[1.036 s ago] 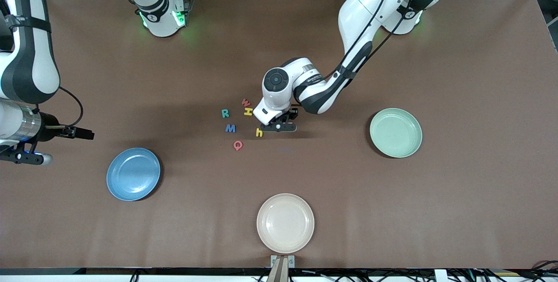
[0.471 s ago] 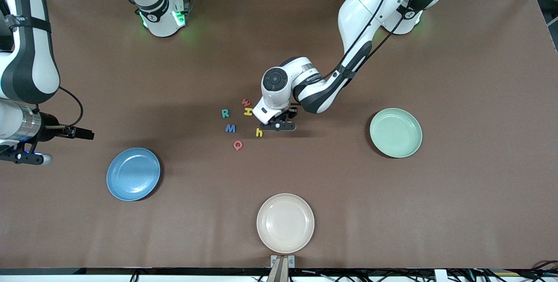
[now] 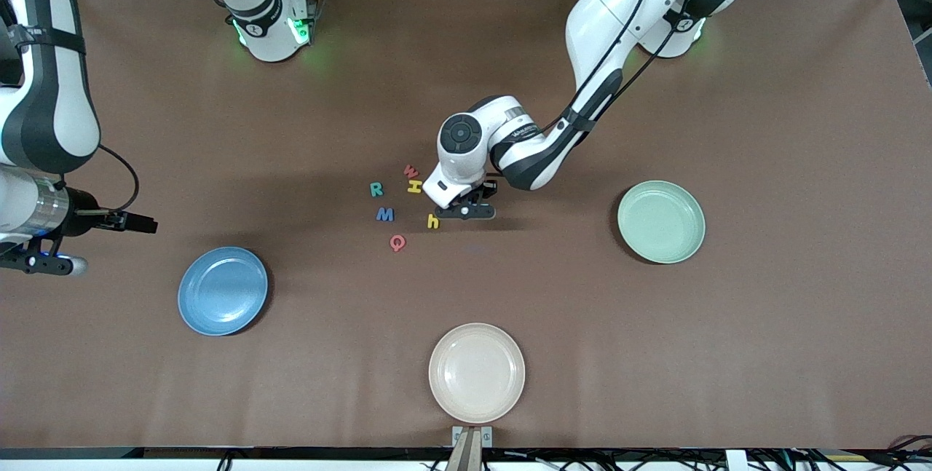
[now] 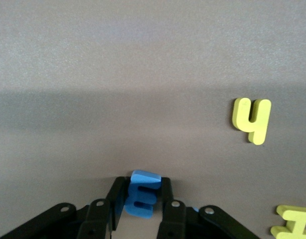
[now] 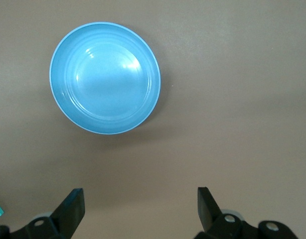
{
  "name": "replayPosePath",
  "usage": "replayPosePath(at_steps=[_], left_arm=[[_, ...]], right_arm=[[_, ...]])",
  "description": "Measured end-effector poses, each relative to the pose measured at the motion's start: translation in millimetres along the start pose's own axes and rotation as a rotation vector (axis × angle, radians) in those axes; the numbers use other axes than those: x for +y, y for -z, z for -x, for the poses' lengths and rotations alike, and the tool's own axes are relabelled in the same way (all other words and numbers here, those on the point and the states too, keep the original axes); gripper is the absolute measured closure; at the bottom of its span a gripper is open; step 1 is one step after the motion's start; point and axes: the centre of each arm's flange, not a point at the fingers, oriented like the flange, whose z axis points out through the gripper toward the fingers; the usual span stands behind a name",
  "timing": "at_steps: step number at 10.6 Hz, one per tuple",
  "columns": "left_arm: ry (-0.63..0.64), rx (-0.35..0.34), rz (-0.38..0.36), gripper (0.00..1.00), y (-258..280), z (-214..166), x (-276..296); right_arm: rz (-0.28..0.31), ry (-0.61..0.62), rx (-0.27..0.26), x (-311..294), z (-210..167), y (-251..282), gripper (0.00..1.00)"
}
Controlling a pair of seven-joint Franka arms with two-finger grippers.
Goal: Sort uppercase to blue plate, lowercase to green plate
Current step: 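Carry the E to the green plate while the right gripper reaches the pink letter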
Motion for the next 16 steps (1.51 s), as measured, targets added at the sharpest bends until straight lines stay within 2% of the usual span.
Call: replayPosePath(at_steps=[1,8,11,14,16], left_arm=[[0.001,0.000,-0.001,0.73,0.2,-0.8,-0.6],[0.035,-0.032,-0.026,0.73,14.3,-24.0,-20.4],[0.040,-0.090,0.064,0.73,76.2,-63.6,-51.6],[0.066,-0.047,0.154,0.73,163.7,-109.9,-110.4],[0.045,-0.055,0.198,0.73,223.0,-122.3,-152.2]], right_arm=[[0.000,0.003,0.000,-1.8,0.0,0.0,0.00],[-0.003,0.020,0.000,-15.5,0.5,0.0,0.00],[-0.001,0.070,-0.003,-54.0,3.5,-1.1,0.00],[-0.055,0.079,-0.015,-105.2,9.9,-11.6,0.00],[-0.069,0.058,0.007,-143.2,11.7,-34.9,0.00]])
